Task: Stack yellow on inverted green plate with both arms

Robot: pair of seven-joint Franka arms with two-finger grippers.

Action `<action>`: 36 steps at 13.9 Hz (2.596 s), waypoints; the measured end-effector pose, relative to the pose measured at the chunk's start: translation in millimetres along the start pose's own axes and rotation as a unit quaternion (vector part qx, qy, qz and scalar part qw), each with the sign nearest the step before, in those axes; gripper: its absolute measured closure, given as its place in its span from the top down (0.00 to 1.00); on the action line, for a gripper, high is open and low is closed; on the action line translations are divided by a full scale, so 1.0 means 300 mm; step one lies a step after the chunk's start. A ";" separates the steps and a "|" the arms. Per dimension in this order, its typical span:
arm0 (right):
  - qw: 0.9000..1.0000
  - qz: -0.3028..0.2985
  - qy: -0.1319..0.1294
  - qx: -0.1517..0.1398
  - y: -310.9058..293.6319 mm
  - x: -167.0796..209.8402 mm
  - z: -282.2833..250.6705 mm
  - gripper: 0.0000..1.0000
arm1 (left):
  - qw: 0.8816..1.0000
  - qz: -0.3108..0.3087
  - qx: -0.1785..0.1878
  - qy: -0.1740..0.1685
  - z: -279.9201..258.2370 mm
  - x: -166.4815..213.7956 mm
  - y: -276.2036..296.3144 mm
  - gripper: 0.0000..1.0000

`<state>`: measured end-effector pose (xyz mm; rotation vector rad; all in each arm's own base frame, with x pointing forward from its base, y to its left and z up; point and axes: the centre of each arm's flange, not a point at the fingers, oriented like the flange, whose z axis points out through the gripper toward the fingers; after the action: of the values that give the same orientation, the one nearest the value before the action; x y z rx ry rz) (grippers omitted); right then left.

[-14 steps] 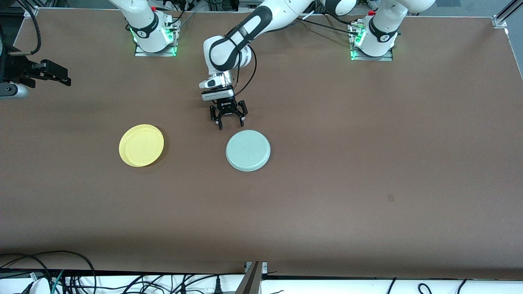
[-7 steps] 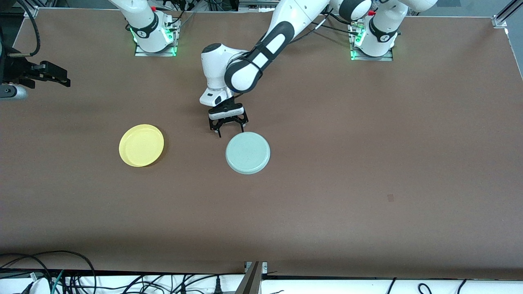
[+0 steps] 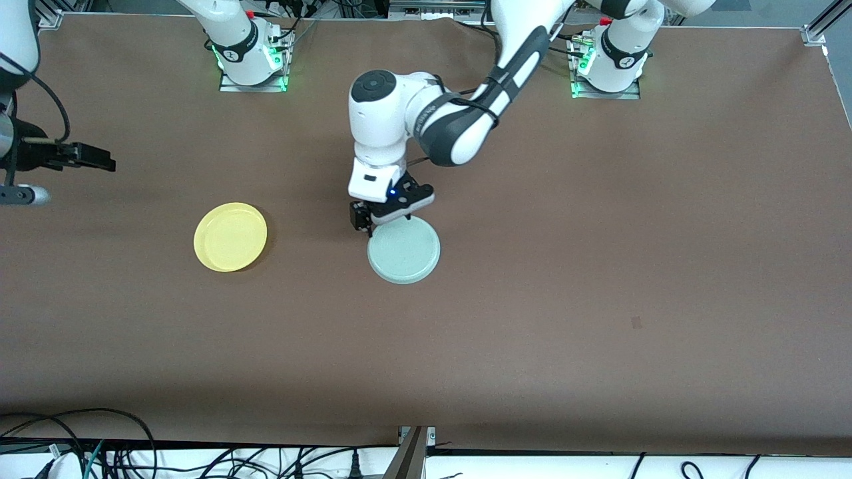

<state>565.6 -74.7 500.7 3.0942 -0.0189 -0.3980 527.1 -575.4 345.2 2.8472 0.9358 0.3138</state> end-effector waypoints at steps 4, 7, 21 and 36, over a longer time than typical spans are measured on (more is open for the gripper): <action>1.000 0.004 0.027 -0.003 0.012 0.129 0.266 1.00 | 0.998 -0.054 0.006 -0.040 -0.186 0.267 -0.045 1.00; 0.998 0.017 0.061 0.018 0.005 0.165 0.544 1.00 | 0.992 -0.039 0.012 -0.117 -0.282 0.599 -0.170 1.00; 0.992 0.082 0.075 0.065 -0.019 0.248 1.024 0.07 | 0.929 0.315 0.077 -0.178 -1.046 1.300 -1.022 1.00; 0.986 -0.094 0.051 0.131 -1.054 0.253 0.629 0.03 | 0.886 0.445 0.070 -0.113 -0.974 1.438 -1.459 1.00</action>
<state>594.2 236.5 291.6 3.3859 0.2449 -0.2605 547.3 49.0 615.1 3.1496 -0.4603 -0.0253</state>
